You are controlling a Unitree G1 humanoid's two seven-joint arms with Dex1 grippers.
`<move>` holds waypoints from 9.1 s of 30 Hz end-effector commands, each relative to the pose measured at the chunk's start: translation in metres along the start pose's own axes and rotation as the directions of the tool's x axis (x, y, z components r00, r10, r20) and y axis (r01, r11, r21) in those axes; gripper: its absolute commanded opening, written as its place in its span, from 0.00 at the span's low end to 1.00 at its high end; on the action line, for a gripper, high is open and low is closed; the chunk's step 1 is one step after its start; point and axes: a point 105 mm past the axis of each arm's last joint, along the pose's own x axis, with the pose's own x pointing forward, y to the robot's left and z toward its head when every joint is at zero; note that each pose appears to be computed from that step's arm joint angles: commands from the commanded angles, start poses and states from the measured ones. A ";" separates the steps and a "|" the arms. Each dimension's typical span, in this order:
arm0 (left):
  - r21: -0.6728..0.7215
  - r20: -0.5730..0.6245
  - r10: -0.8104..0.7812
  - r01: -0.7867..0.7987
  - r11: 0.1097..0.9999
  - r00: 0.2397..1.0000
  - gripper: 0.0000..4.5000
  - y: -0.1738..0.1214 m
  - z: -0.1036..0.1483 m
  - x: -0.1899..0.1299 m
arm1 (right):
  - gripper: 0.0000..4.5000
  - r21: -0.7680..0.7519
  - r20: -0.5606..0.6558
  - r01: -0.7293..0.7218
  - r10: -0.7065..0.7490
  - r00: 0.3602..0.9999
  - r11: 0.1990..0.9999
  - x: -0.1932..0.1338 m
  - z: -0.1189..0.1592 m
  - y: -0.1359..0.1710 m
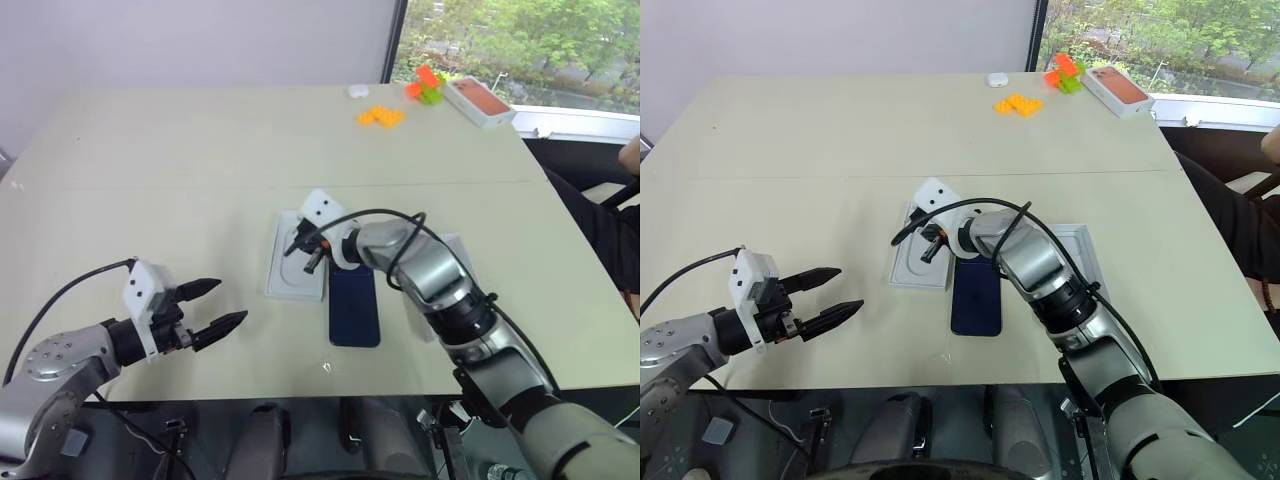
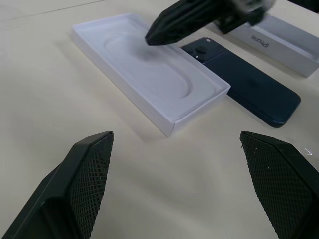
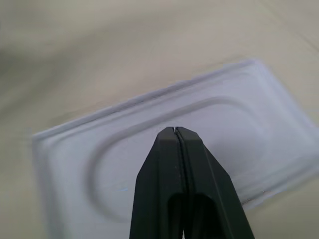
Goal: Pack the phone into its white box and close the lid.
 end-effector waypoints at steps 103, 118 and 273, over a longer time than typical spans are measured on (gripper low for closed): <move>-0.037 -0.089 0.065 -0.068 0.997 0.994 0.00 0.004 -0.018 0.008 | 0.63 -0.336 0.029 -0.312 0.341 0.940 0.889 -0.045 -0.021 0.070; -0.040 -0.080 0.076 -0.080 0.996 0.994 0.00 0.004 -0.018 0.008 | 0.00 -0.366 0.017 -0.293 0.321 0.947 0.883 -0.034 -0.022 0.067; -0.811 -0.281 -0.105 -0.177 0.557 0.954 0.99 -0.065 -0.033 0.056 | 0.00 -0.429 -0.160 -0.436 0.408 0.899 0.791 -0.103 -0.091 0.064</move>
